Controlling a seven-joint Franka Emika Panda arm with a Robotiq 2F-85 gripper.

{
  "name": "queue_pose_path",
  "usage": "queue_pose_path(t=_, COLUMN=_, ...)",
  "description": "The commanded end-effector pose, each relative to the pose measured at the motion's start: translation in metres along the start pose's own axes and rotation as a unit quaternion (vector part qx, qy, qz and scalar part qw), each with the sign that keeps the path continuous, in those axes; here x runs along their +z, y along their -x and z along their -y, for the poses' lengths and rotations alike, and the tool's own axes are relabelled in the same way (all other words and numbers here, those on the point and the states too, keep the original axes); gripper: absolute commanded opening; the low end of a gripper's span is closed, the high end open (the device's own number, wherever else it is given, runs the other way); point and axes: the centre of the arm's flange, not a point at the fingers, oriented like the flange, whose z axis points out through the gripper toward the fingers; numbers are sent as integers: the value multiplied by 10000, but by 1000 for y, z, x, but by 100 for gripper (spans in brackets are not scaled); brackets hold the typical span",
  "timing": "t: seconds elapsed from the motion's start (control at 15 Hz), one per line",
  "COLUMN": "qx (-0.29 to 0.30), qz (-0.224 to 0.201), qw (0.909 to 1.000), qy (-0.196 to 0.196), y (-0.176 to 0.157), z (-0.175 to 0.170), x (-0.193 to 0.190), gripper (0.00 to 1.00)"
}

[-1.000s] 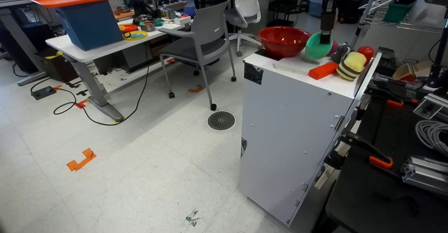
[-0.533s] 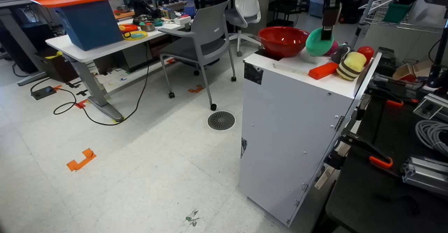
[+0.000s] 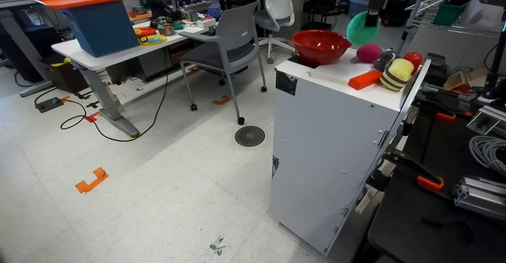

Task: Put the green plush toy in the red bowl

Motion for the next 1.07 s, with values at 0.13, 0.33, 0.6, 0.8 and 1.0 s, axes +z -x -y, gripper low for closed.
queue_pose_path(t=0.13, qx=439, qz=-289, qw=9978, qy=411, y=16, z=-34, x=-30, gripper=3)
queue_pose_path(t=0.33, qx=653, qz=-315, qw=9962, qy=488, y=15, z=-59, x=-37, gripper=3)
queue_pose_path(t=0.6, qx=697, qz=-324, qw=9956, qy=543, y=8, z=-71, x=-38, gripper=3)
queue_pose_path(t=0.8, qx=667, qz=-359, qw=9954, qy=588, y=-3, z=-74, x=-41, gripper=3)
queue_pose_path(t=1.0, qx=590, qz=-424, qw=9958, qy=550, y=-18, z=-77, x=-46, gripper=3)
